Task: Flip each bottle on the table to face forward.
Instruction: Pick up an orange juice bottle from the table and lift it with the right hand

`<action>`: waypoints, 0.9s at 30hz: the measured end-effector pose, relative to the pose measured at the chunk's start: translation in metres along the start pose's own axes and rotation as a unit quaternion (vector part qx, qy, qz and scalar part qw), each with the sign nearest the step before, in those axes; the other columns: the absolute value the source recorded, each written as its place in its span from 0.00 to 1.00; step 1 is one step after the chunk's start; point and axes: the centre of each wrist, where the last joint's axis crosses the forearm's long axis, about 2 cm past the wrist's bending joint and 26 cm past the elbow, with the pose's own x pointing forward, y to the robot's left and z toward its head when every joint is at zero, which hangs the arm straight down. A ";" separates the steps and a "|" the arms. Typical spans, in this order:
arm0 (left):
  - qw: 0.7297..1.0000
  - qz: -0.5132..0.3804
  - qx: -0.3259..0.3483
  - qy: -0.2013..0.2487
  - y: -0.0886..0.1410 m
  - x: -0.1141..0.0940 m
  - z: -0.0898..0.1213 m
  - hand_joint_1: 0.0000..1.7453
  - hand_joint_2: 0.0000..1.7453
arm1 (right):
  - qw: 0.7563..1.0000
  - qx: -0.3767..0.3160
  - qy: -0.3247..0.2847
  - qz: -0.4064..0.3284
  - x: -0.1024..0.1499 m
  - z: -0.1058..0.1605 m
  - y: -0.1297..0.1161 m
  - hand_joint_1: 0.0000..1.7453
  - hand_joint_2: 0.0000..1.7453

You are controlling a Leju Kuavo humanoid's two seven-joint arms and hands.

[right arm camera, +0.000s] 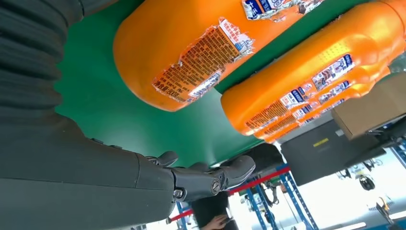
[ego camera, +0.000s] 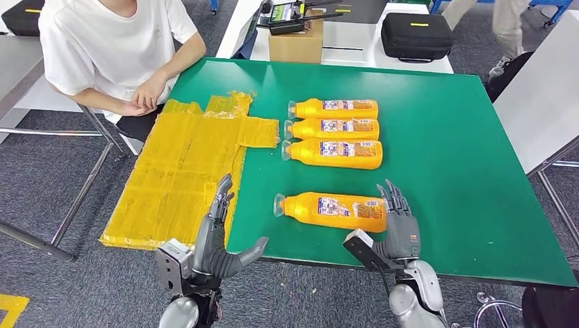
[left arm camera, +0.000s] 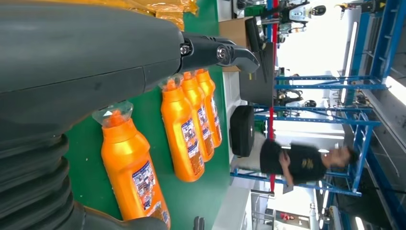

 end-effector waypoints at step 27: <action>0.999 0.027 -0.037 0.007 -0.010 0.000 -0.015 0.00 1.00 | 0.952 0.241 0.077 0.173 0.010 -0.080 0.009 0.06 1.00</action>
